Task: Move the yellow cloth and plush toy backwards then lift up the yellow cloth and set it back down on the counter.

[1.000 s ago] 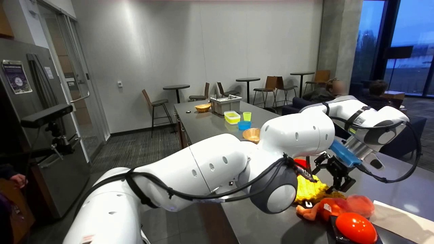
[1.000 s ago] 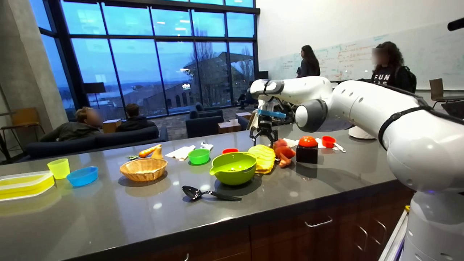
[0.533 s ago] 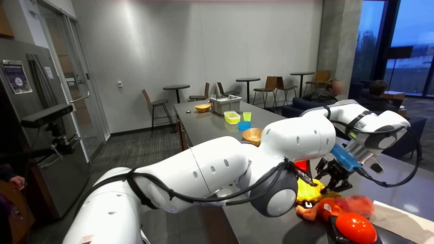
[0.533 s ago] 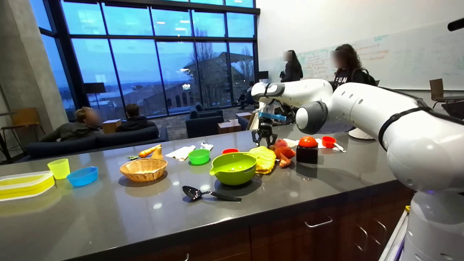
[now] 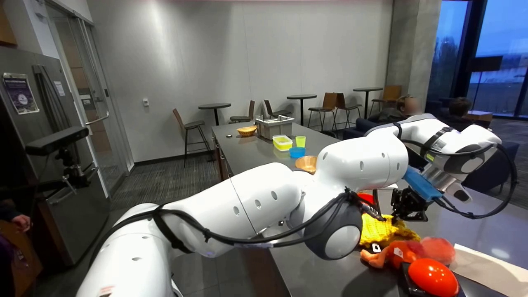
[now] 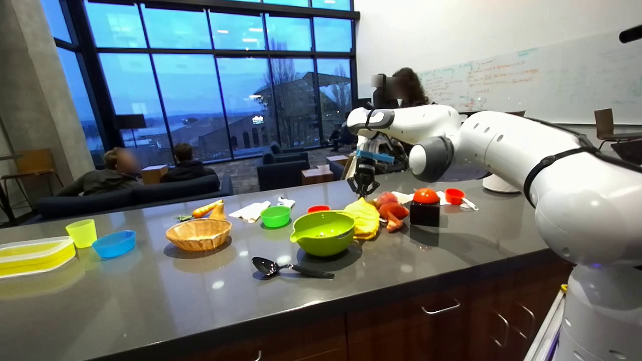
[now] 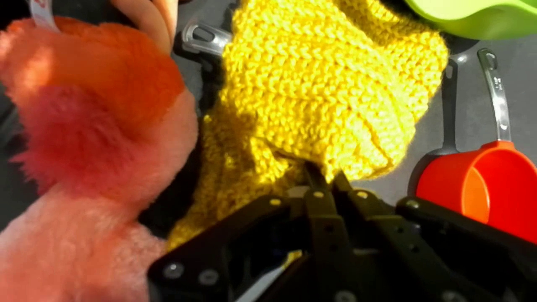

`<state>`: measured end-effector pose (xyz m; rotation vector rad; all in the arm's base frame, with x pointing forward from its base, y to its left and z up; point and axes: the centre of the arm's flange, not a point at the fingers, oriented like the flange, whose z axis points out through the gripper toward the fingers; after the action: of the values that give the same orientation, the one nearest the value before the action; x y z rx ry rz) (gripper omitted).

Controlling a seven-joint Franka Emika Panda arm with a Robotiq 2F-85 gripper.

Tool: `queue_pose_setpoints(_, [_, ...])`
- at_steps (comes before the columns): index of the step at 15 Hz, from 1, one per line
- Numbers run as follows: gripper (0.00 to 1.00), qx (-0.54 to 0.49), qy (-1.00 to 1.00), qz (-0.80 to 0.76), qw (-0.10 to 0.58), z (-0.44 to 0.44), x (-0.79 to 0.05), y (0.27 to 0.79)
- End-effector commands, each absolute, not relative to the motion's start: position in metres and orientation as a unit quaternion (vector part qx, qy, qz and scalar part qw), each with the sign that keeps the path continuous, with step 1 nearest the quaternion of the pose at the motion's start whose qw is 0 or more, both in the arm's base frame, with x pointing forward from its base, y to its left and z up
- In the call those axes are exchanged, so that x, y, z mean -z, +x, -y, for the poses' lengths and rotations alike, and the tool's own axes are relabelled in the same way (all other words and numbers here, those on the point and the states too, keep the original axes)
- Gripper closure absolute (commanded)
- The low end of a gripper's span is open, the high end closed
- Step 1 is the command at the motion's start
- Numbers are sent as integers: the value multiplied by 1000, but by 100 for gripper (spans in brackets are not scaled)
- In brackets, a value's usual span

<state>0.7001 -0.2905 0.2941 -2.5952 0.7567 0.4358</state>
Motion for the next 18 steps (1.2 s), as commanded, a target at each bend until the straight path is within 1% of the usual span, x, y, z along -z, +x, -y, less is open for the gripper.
queue_pose_setpoints(1, [99,-131,-933,-273,193,255,-317,637])
queue_pose_setpoints(6, [99,-126,-938,-280,161,254,-369,642])
queue_pose_setpoints(10, [99,-129,-932,-308,142,248,-414,634])
queue_pose_setpoints(15, [99,-137,-905,-397,66,238,-459,618])
queue_pose_setpoints(18, [99,-146,-874,-462,33,229,-481,609])
